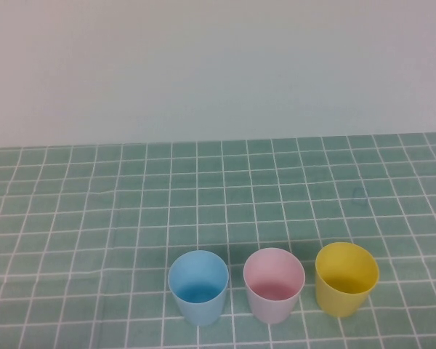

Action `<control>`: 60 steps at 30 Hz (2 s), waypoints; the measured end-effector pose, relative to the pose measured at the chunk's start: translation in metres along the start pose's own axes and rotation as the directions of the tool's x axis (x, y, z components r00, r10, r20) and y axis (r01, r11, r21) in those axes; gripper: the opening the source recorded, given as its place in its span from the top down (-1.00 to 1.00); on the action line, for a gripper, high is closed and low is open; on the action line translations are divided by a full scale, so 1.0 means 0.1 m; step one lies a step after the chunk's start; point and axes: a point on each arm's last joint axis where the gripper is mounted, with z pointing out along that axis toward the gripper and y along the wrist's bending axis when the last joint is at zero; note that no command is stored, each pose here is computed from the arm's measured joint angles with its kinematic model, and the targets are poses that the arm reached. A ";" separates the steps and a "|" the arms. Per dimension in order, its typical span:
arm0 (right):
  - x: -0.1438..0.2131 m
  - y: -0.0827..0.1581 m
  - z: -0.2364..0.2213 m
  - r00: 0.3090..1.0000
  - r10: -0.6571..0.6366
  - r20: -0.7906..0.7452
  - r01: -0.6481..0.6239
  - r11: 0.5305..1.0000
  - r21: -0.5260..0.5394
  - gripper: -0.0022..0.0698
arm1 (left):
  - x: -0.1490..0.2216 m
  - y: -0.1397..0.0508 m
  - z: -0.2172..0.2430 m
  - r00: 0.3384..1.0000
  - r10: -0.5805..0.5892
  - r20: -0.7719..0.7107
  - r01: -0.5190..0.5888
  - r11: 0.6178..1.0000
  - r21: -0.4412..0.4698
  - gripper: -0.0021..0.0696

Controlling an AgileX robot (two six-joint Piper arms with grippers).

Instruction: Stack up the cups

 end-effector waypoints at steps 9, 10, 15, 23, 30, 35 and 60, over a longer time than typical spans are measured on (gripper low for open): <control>0.00 0.00 0.00 1.000 0.000 0.000 0.000 1.000 -0.001 0.94 | 0.00 0.00 0.00 1.000 0.000 -0.001 0.000 1.000 0.000 0.95; 0.00 0.00 0.00 1.000 0.000 0.000 0.000 1.000 -0.001 0.94 | 0.00 0.00 0.00 1.000 0.000 -0.001 0.000 1.000 0.000 0.95; 0.00 0.00 0.00 1.000 0.000 0.000 0.000 1.000 -0.001 0.94 | 0.00 0.00 0.00 1.000 0.000 -0.003 0.000 1.000 0.000 0.95; 0.00 0.00 0.00 1.000 0.000 0.000 0.000 1.000 -0.001 0.94 | 0.00 0.00 0.00 1.000 0.000 -0.003 0.000 1.000 0.000 0.95; 0.00 0.00 0.00 1.000 0.000 0.000 0.000 1.000 -0.001 0.94 | 0.00 0.00 0.00 1.000 0.000 -0.003 0.000 1.000 0.000 0.95; 0.00 0.00 0.00 1.000 -0.002 0.000 0.002 1.000 0.000 0.94 | 0.00 0.00 0.00 1.000 0.000 -0.003 0.000 1.000 0.000 0.95; -0.60 0.11 -0.24 0.728 -0.054 0.683 0.123 0.991 -0.053 0.94 | -0.27 0.05 -0.04 0.956 0.059 0.288 -0.041 0.997 -0.068 0.95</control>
